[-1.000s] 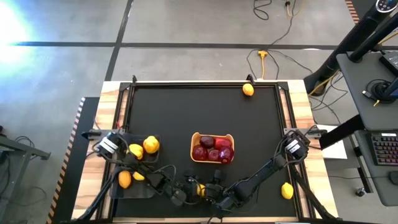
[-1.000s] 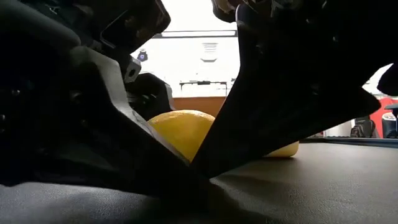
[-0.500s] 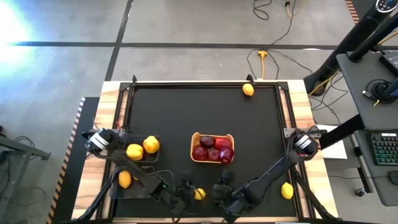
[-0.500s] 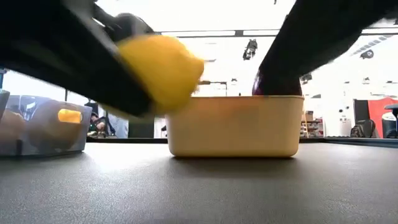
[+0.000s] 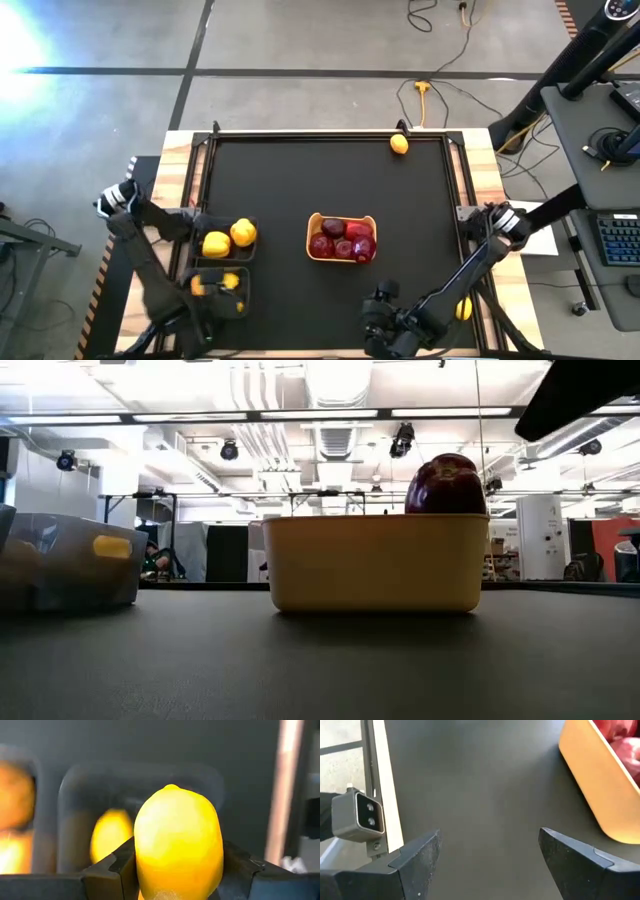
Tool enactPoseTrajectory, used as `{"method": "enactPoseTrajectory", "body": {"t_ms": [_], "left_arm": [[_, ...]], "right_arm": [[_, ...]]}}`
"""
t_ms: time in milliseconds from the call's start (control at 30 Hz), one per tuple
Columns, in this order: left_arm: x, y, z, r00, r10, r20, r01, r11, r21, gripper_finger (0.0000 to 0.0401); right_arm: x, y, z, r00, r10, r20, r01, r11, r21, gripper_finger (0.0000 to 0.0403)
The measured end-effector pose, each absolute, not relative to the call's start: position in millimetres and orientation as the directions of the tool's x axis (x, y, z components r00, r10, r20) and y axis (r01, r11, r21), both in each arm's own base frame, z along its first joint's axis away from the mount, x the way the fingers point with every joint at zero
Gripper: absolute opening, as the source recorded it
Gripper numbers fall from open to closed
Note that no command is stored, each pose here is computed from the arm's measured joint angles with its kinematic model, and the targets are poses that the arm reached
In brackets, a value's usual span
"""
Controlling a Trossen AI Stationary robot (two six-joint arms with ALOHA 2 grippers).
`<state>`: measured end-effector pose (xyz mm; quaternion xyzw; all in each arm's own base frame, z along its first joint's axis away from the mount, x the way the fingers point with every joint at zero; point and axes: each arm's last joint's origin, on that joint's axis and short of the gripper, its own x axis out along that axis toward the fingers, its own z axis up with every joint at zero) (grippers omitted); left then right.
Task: Sort produce into baskets
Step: Put the yellow lemon into the bottom black transparent bin
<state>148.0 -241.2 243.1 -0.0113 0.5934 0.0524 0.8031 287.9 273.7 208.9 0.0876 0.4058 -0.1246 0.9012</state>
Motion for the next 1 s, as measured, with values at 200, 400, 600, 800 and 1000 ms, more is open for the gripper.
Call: {"method": "enactPoseTrajectory", "body": {"t_ms": [200, 400, 600, 800, 1000], "left_arm": [[128, -236, 223, 0.262, 0.109, -0.959, -0.174, 0.983, 0.064, 0.0177], [128, -228, 176, 0.167, 0.163, -0.972, -0.215, 0.968, 0.126, 0.0179], [128, -226, 170, 0.124, 0.176, -0.977, -0.223, 0.964, 0.145, 0.0208], [131, -232, 190, 0.116, 0.182, -0.976, -0.193, 0.968, 0.158, 0.0265], [141, -245, 242, 0.22, 0.173, -0.96, -0.143, 0.979, 0.144, 0.0288]], "right_arm": [[289, 274, 207, 0.637, -0.156, -0.755, 0.305, 0.95, 0.061, 0.0325], [286, 271, 205, 0.611, -0.184, -0.77, 0.328, 0.944, 0.035, 0.0325], [273, 259, 209, 0.502, -0.231, -0.833, 0.452, 0.892, 0.025, 0.0331], [250, 244, 226, 0.275, -0.167, -0.947, 0.565, 0.825, 0.019, 0.0364], [223, 236, 234, -0.011, -0.137, -0.991, 0.672, 0.733, -0.109, 0.0368]]}}
